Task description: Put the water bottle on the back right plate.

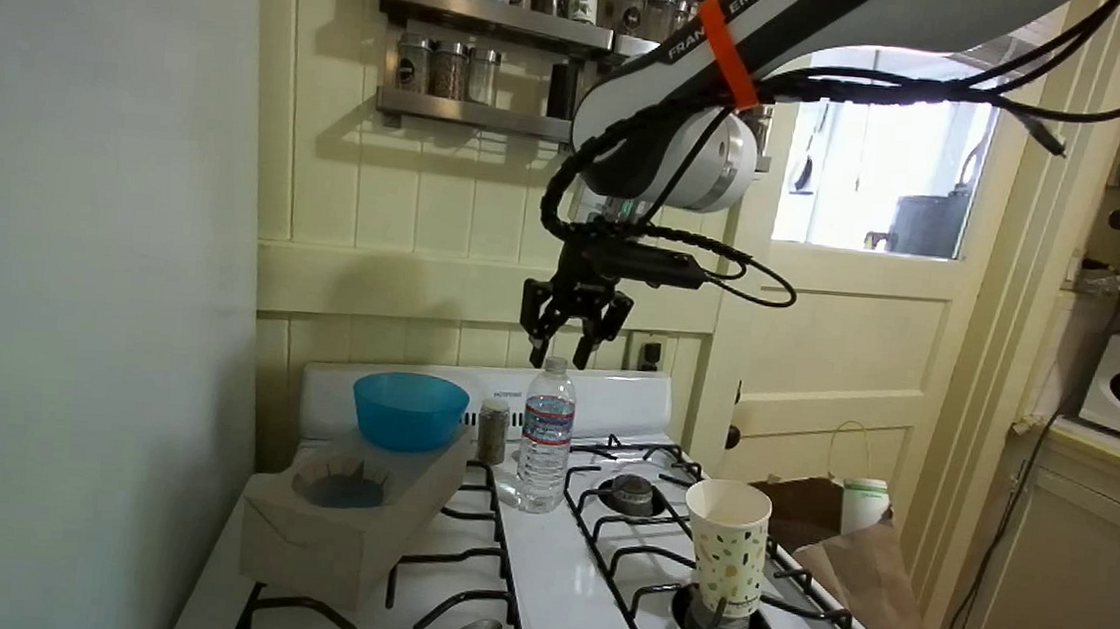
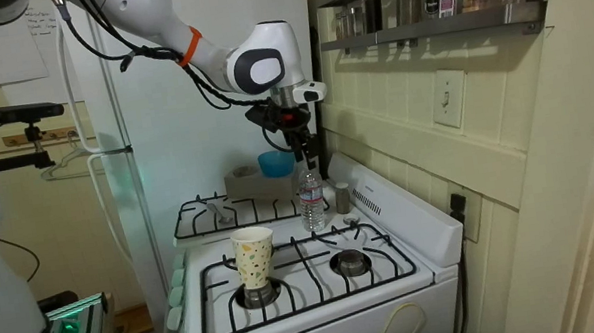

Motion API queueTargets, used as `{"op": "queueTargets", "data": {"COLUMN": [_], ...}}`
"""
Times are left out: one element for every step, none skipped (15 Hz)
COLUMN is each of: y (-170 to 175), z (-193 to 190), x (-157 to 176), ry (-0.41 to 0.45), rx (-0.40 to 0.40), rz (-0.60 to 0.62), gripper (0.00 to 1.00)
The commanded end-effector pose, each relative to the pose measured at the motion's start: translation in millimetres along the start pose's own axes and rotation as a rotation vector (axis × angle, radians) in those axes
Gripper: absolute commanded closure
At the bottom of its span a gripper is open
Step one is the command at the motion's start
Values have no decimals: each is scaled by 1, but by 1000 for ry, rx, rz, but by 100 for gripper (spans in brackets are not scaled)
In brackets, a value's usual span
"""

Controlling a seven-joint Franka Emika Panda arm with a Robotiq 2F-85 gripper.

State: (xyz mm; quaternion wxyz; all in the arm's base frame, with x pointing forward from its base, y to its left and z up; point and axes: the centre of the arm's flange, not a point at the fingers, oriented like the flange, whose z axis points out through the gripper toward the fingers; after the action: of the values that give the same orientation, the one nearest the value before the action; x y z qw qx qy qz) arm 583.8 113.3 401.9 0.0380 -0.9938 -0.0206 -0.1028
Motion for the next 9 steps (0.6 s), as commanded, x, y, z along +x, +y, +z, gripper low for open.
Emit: {"op": "queueTargets", "data": {"y": [-1,-1,-1,-1,-1,-2,-2,-2,-2], "z": [6,6,6,7,6,5,4,2,1], "x": [12,13,14,14,14,13,12,11,10], "ry": [-6,-5,-6,-8,-13,-21,-25,-31,-32], "rx": [-22,-26,-29,-33,-37,-45,-49,-56,-58], "rz": [15,16,18,20,21,23,23,26,26], "gripper": [36,37,60,62,65,72,80,89,93]}}
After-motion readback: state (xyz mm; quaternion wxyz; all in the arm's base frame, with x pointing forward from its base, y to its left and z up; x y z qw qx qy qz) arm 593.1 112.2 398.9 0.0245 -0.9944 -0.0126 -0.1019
